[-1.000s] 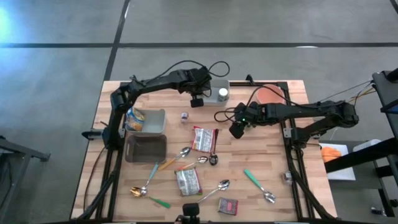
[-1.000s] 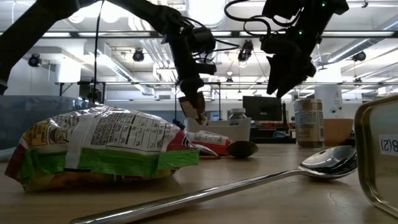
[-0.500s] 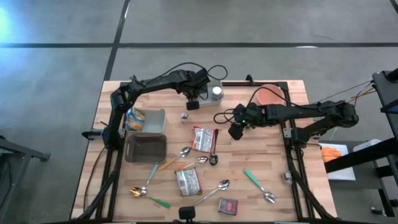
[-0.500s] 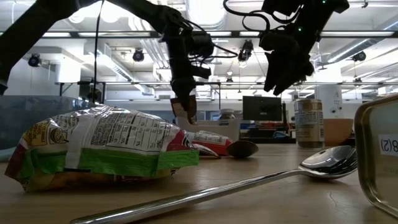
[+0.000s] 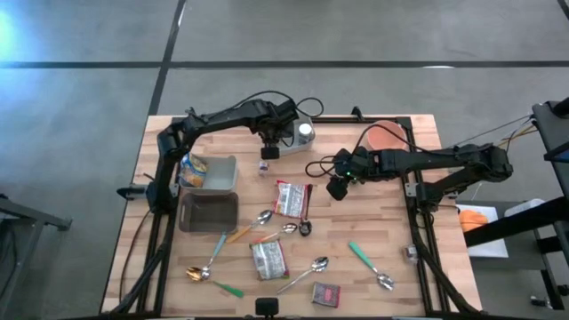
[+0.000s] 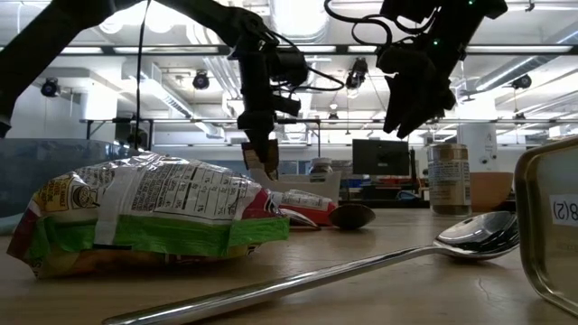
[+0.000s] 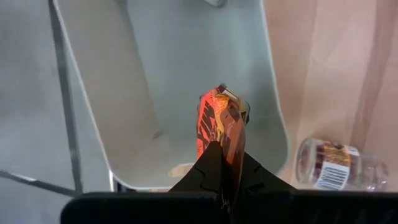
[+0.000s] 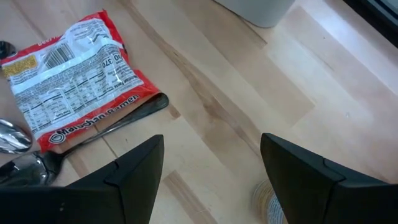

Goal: Pick & Place Food Item
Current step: Put the orange spice bag into the top gray bin

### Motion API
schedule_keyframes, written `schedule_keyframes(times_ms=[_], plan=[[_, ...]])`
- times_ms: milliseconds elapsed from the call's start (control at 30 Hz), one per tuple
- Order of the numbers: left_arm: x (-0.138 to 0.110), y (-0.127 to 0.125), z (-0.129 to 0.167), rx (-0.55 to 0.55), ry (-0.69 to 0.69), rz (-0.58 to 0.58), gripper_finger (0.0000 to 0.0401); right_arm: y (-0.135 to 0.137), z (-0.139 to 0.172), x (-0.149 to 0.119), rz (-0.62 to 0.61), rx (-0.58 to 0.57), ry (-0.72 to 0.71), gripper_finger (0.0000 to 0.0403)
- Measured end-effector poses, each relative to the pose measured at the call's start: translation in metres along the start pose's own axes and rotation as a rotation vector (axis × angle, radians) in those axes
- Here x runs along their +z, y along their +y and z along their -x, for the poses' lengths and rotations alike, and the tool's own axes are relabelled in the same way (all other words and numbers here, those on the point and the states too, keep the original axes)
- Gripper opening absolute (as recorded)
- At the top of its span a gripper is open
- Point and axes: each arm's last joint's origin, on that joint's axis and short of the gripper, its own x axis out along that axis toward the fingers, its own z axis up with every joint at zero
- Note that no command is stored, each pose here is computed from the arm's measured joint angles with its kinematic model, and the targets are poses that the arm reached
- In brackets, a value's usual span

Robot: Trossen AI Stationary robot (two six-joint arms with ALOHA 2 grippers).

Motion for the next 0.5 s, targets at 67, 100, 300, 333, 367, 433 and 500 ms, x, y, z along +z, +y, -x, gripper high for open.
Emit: schedule_keyframes(times_ms=[67, 100, 300, 333, 367, 433, 500], plan=[[0.0002, -0.0003, 0.0001, -0.012, -0.007, -0.002, 0.0, 0.0, 0.0, 0.0, 0.0, 0.0, 0.0, 0.0267], [0.0003, -0.0005, 0.0002, -0.02, -0.011, -0.008, 0.0, 0.0, 0.0, 0.0, 0.0, 0.0, 0.0, 0.0267], [0.0007, -0.0026, 0.0004, -0.088, -0.042, -0.047, 0.0, 0.0005, 0.0002, -0.0003, 0.009, 0.001, 0.0, 0.0267], [0.0005, -0.0028, 0.0004, -0.094, -0.042, -0.051, 0.0, 0.0006, 0.0002, -0.0004, 0.01, 0.001, 0.0, 0.0267], [0.0005, -0.0029, 0.0005, -0.097, -0.044, -0.053, 0.0, 0.0009, 0.0003, -0.0005, 0.011, 0.002, 0.0, 0.0267], [0.0005, -0.0029, 0.0006, -0.098, -0.045, -0.055, 0.0, 0.0019, 0.0007, -0.0011, 0.016, 0.004, 0.0, 0.0267], [0.0004, -0.003, 0.0008, -0.104, -0.048, -0.055, 0.0, 0.0025, 0.0009, -0.0014, 0.021, 0.005, -0.001, 0.0267]])
